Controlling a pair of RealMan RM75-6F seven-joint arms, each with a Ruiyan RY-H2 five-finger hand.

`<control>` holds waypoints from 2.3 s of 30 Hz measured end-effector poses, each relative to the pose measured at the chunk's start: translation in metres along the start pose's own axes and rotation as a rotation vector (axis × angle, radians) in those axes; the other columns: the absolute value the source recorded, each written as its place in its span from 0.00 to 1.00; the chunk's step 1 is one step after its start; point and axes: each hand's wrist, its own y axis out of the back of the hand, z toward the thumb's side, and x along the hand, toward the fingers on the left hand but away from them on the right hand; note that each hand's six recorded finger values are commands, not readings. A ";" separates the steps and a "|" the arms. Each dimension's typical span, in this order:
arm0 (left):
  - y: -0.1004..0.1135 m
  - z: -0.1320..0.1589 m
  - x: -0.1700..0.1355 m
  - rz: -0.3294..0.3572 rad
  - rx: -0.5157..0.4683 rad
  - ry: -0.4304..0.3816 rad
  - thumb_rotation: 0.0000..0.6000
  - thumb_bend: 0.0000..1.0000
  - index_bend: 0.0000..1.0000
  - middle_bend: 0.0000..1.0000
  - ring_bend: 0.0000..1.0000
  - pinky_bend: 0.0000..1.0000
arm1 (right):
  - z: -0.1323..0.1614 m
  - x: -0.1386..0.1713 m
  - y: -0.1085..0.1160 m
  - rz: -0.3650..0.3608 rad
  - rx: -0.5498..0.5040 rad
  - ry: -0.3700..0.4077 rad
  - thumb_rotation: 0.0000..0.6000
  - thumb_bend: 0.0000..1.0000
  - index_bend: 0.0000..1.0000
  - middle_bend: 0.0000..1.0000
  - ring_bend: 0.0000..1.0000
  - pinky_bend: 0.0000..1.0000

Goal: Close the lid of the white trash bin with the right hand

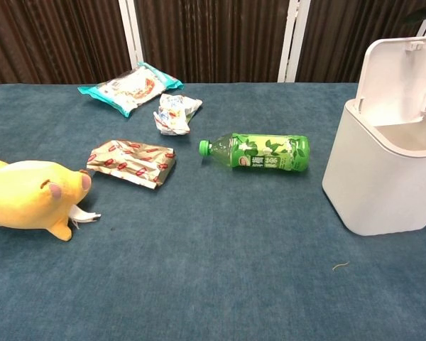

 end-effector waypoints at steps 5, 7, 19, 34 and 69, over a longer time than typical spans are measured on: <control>0.001 -0.002 0.001 0.002 -0.003 0.004 1.00 0.55 0.27 0.24 0.23 0.37 | 0.009 -0.009 -0.007 0.023 0.004 -0.014 1.00 0.77 0.00 0.78 0.75 0.69; 0.001 -0.002 0.001 0.004 -0.002 0.003 1.00 0.55 0.27 0.24 0.23 0.37 | 0.008 -0.011 -0.009 0.032 0.007 -0.025 1.00 0.77 0.00 0.78 0.75 0.69; 0.000 0.000 0.000 0.000 0.001 -0.001 1.00 0.55 0.27 0.24 0.23 0.37 | 0.003 -0.005 -0.015 0.061 0.006 -0.030 1.00 0.77 0.16 0.78 0.75 0.69; 0.001 0.002 -0.001 0.003 -0.002 -0.007 1.00 0.55 0.27 0.24 0.23 0.37 | 0.009 0.053 -0.019 0.048 0.003 0.118 1.00 0.77 0.35 0.78 0.76 0.70; 0.000 0.003 -0.001 0.000 -0.003 -0.013 1.00 0.54 0.27 0.24 0.23 0.37 | -0.053 0.084 -0.058 0.249 -0.034 -0.015 1.00 0.77 0.30 0.78 0.76 0.71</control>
